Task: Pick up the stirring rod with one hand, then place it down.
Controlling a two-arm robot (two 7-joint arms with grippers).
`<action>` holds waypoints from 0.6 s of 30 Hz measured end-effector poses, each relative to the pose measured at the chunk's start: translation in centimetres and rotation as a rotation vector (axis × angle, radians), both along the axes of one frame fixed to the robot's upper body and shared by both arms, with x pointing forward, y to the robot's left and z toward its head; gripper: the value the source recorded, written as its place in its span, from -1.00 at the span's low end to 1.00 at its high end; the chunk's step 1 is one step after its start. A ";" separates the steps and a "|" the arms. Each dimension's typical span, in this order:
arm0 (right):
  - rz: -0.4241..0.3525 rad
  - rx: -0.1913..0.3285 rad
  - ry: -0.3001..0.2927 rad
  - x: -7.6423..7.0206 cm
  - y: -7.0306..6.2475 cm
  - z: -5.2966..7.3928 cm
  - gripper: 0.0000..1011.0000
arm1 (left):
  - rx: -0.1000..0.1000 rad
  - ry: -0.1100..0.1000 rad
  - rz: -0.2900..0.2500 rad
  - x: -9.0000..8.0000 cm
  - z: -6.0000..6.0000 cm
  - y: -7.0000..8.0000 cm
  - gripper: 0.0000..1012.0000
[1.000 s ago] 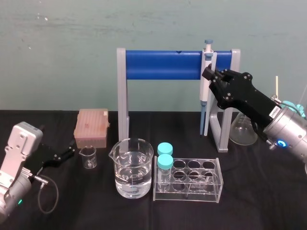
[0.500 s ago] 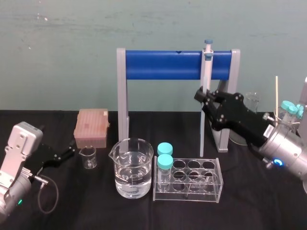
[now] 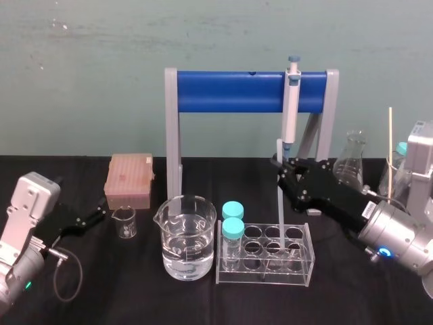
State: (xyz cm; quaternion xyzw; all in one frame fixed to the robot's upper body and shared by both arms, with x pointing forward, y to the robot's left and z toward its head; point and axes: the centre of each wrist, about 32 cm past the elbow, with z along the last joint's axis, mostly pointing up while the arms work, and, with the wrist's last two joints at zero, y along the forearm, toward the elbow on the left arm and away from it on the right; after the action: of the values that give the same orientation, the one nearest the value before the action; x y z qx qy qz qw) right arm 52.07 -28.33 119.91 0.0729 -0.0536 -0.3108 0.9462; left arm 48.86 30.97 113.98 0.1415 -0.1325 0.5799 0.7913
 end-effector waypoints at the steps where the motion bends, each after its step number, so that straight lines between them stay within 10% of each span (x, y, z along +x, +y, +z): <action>1: 0.000 -0.002 0.006 0.0 0.1 -0.2 -0.86 | 0.000 0.000 0.000 0.0 0.0 0.0 0.98; 18: -0.018 -0.004 0.011 1.3 0.9 -2.2 -0.86 | 0.000 0.000 0.000 0.0 0.0 0.0 0.98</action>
State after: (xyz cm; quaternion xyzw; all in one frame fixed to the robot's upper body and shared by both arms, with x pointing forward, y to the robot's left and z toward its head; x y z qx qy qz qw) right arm 53.42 -27.44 117.74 0.0688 -0.0500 -0.3197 0.9437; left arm 48.86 30.97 113.98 0.1415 -0.1325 0.5799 0.7913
